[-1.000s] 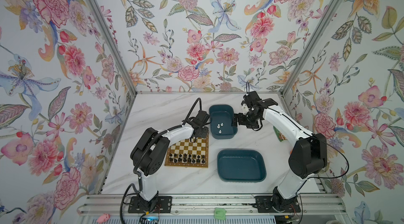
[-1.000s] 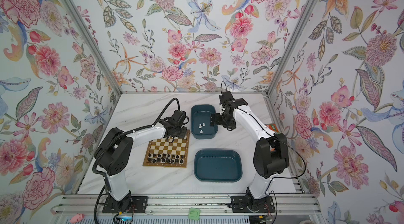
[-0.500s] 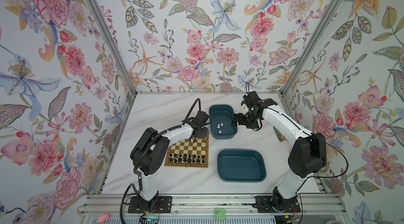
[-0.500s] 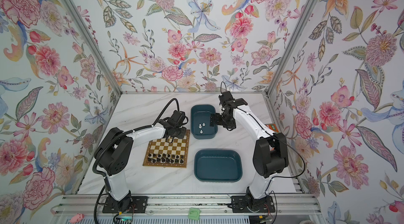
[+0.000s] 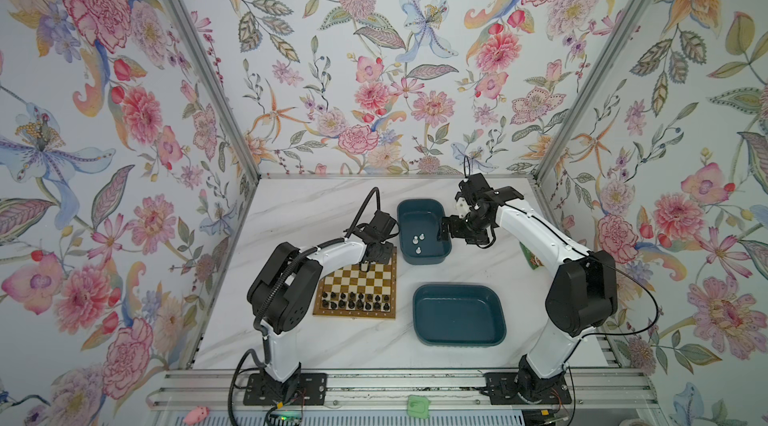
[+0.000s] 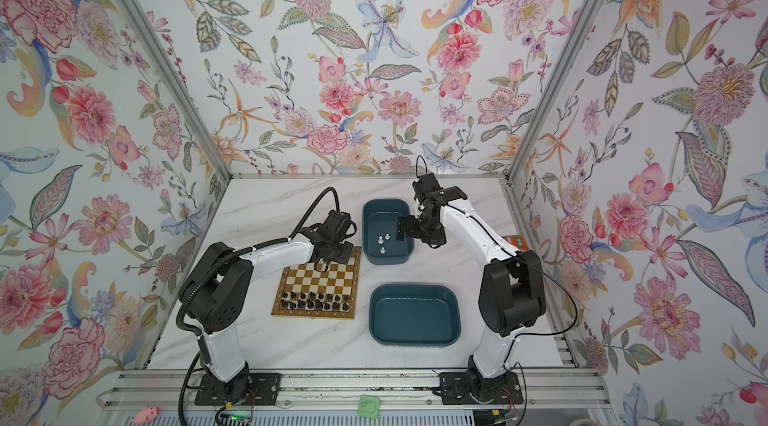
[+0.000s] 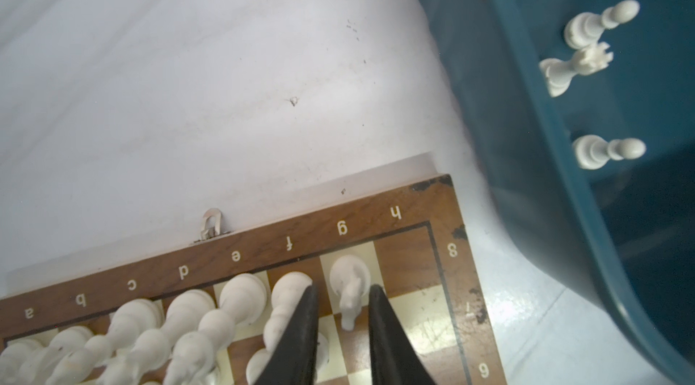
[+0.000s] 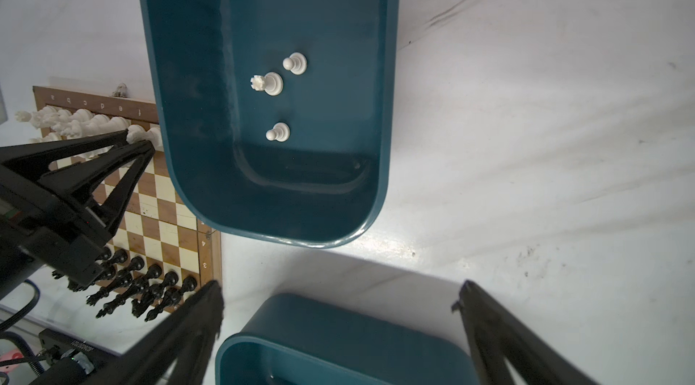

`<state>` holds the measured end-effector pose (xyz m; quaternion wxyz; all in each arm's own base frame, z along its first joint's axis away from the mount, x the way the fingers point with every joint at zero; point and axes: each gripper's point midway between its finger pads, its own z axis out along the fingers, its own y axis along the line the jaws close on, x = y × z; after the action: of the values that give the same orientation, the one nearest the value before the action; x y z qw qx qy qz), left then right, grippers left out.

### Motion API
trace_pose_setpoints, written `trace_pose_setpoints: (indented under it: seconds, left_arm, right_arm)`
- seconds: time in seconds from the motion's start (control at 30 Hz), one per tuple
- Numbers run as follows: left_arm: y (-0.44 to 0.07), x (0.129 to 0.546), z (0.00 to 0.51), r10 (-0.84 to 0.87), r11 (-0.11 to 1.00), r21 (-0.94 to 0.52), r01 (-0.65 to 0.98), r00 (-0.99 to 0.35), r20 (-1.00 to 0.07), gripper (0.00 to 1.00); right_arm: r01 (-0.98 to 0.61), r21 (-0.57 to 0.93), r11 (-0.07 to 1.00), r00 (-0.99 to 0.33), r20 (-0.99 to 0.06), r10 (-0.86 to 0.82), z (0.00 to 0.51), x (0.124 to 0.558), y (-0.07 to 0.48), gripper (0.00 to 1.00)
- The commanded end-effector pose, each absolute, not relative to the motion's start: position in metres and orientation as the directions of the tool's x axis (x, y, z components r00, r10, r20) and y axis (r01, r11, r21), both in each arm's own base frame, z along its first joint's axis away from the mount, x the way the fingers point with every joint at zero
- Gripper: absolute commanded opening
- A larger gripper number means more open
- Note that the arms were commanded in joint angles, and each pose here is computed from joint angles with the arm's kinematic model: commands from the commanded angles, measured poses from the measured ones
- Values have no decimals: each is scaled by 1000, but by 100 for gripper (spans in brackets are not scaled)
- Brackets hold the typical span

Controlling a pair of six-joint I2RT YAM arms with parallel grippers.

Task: Set up the chess pieces on the board
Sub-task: 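Lower the white piece onto the board's far rank and open the left gripper, then move the left gripper back over the farther teal tub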

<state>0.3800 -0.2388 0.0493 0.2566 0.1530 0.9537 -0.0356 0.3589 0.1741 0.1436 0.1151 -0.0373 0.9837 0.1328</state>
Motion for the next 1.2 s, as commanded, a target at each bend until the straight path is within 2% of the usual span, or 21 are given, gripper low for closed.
trace_pose_setpoints:
  seconds: [0.0, 0.1, 0.73, 1.17]
  left_arm:
    - [-235, 383, 57, 275, 950, 16, 312, -813, -513, 29]
    - [-237, 386, 66, 275, 948, 14, 317, -800, -533, 33]
    - [-263, 417, 127, 253, 935, -27, 353, -720, -645, 36]
    - [-338, 436, 130, 302, 887, -71, 457, -690, -658, 37]
  right_arm:
    - [-106, 247, 963, -970, -239, -45, 147, 361, 177, 99]
    - [-105, 243, 964, -970, -240, -45, 147, 360, 177, 99]
    - [-92, 219, 971, -962, -272, -30, 156, 358, 172, 99]
    - [-32, 213, 977, -956, -292, 32, 165, 349, 142, 99]
